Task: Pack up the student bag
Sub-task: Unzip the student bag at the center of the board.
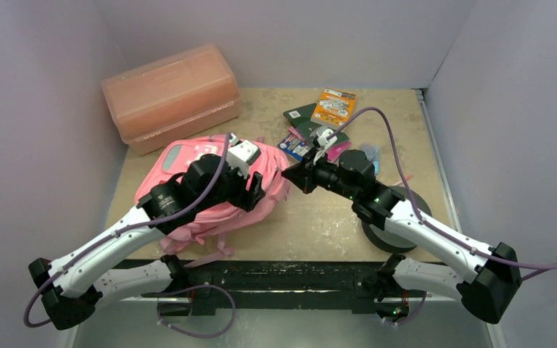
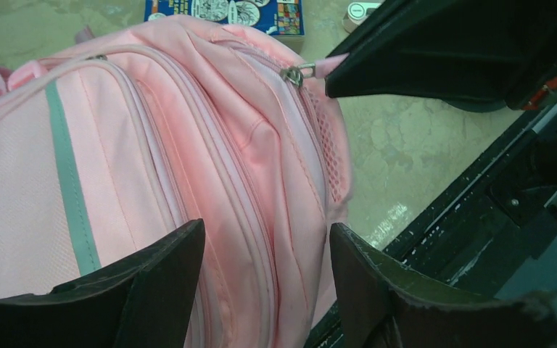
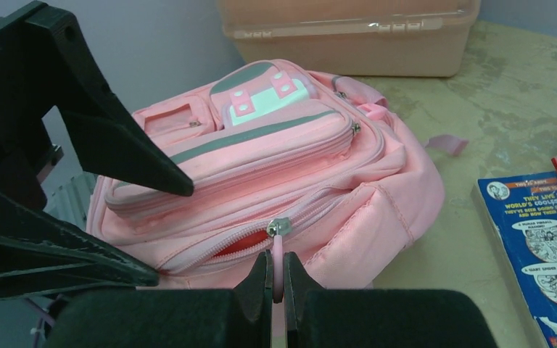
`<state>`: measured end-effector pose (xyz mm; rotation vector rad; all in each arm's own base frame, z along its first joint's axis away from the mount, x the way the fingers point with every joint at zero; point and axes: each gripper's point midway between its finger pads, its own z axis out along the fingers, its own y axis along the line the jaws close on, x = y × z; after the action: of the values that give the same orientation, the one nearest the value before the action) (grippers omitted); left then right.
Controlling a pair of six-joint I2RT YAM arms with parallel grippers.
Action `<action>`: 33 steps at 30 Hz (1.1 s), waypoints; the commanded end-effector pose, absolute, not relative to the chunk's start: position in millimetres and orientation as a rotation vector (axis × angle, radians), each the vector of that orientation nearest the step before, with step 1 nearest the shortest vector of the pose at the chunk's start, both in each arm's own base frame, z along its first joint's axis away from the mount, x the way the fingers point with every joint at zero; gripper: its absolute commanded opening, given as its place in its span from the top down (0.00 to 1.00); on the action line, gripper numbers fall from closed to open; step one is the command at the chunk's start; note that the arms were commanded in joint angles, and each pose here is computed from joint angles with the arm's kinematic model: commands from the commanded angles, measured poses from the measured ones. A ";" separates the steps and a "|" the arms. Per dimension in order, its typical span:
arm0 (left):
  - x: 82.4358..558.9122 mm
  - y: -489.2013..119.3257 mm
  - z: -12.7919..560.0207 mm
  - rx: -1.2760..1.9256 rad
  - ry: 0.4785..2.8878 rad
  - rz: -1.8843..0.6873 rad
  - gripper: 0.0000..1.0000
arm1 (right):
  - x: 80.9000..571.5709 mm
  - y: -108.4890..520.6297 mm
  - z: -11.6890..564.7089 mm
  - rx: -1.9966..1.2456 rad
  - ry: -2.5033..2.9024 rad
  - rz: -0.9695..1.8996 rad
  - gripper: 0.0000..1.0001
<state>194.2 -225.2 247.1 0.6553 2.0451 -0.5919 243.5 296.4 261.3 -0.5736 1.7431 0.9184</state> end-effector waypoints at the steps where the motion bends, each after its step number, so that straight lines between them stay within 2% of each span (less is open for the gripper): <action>1: 227.3 -234.0 278.5 0.527 1.966 -0.455 0.39 | 235.1 302.0 316.2 -0.582 1.538 0.991 1.00; 6: 235.5 -248.8 274.2 0.563 2.000 -0.416 0.51 | 231.2 301.8 318.7 -0.596 1.537 0.984 1.00; 8: 234.5 -249.6 269.1 0.601 2.005 -0.389 0.63 | 228.4 299.4 320.9 -0.597 1.523 0.982 1.00; 11: 231.7 -235.8 267.8 0.631 1.997 -0.319 0.85 | 234.0 292.6 320.4 -0.565 1.547 0.935 1.00; 14: 221.5 -216.9 270.7 0.714 1.927 -0.283 0.94 | 232.2 290.0 323.4 -0.542 1.554 0.948 1.00; 20: 178.7 -186.5 265.8 0.998 1.784 -0.308 1.00 | 229.1 293.3 323.9 -0.580 1.593 0.960 1.00; 27: 154.0 -160.3 268.5 1.044 1.676 -0.333 1.00 | 233.5 288.5 324.0 -0.583 1.674 0.929 1.00; 33: 138.3 -145.1 305.3 1.003 1.474 -0.380 1.00 | 243.1 287.8 308.0 -0.568 1.748 0.910 1.00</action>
<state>145.0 -176.8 293.6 0.9957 1.5619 -0.4743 203.2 312.8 292.2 -0.7197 1.7490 1.0618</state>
